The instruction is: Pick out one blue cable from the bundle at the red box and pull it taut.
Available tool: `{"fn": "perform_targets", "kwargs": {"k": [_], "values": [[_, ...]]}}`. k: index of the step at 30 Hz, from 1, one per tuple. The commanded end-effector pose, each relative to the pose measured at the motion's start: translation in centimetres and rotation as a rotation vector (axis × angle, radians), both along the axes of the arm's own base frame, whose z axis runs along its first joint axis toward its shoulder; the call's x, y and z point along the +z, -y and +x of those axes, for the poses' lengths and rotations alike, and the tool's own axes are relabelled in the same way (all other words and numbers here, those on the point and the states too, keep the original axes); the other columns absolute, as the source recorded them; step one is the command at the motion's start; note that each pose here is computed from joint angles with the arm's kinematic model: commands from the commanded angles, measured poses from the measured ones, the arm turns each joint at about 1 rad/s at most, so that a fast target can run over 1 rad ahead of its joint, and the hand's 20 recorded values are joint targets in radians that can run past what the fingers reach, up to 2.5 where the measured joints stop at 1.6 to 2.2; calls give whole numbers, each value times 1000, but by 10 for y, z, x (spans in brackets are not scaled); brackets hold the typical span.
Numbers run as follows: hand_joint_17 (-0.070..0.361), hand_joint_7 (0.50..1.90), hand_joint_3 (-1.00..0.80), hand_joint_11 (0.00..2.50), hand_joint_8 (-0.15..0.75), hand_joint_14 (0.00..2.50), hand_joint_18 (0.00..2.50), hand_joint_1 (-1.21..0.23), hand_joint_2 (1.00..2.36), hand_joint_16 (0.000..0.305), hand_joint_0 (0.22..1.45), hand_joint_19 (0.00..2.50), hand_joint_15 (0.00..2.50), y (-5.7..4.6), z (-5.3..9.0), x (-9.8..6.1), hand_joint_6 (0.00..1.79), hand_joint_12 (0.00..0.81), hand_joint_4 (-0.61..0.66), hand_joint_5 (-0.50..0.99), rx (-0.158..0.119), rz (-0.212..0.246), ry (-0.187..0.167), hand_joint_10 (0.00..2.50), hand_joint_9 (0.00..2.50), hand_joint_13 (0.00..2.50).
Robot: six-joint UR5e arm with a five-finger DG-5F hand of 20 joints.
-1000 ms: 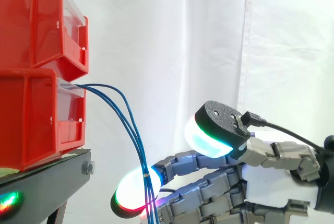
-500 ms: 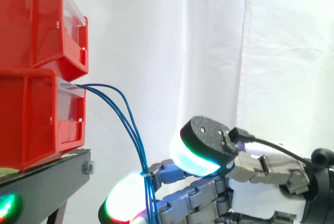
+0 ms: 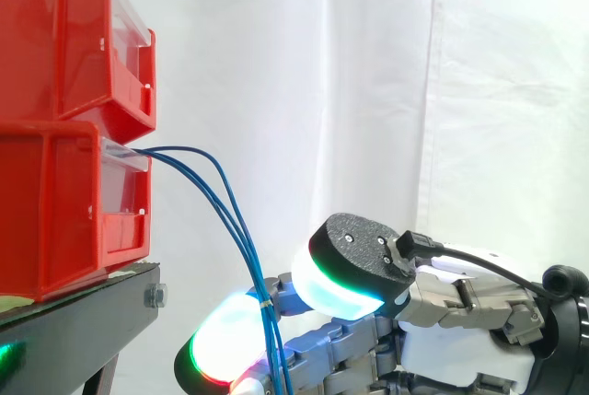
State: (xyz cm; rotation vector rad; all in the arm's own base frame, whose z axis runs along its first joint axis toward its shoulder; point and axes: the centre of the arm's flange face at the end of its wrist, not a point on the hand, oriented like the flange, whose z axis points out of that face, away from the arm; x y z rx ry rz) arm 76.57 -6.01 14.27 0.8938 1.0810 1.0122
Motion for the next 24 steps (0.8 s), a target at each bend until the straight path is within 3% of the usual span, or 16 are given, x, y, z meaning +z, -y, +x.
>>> {"fn": "perform_targets", "kwargs": {"k": [1,8,14,19,24], "values": [[97,1147,-369,211,302,10,541,-623,1010,43,647,404,276,0,0,0,502,356,224,-104,0,0,1,7,843,700],[97,1246,-324,228,298,11,558,-633,1013,43,657,411,288,0,1,1,500,358,189,-93,2,1,12,7,854,724],[99,1174,-293,259,300,11,585,-640,1015,44,650,423,306,0,1,2,557,360,167,-105,2,2,18,10,859,741],[100,1052,-250,303,303,12,609,-652,1016,44,635,446,336,0,2,2,635,367,162,-127,5,1,21,11,878,768],[102,827,-301,340,309,13,639,-690,1013,45,612,447,356,-2,2,2,779,371,171,-160,20,-3,23,10,891,795]]}}
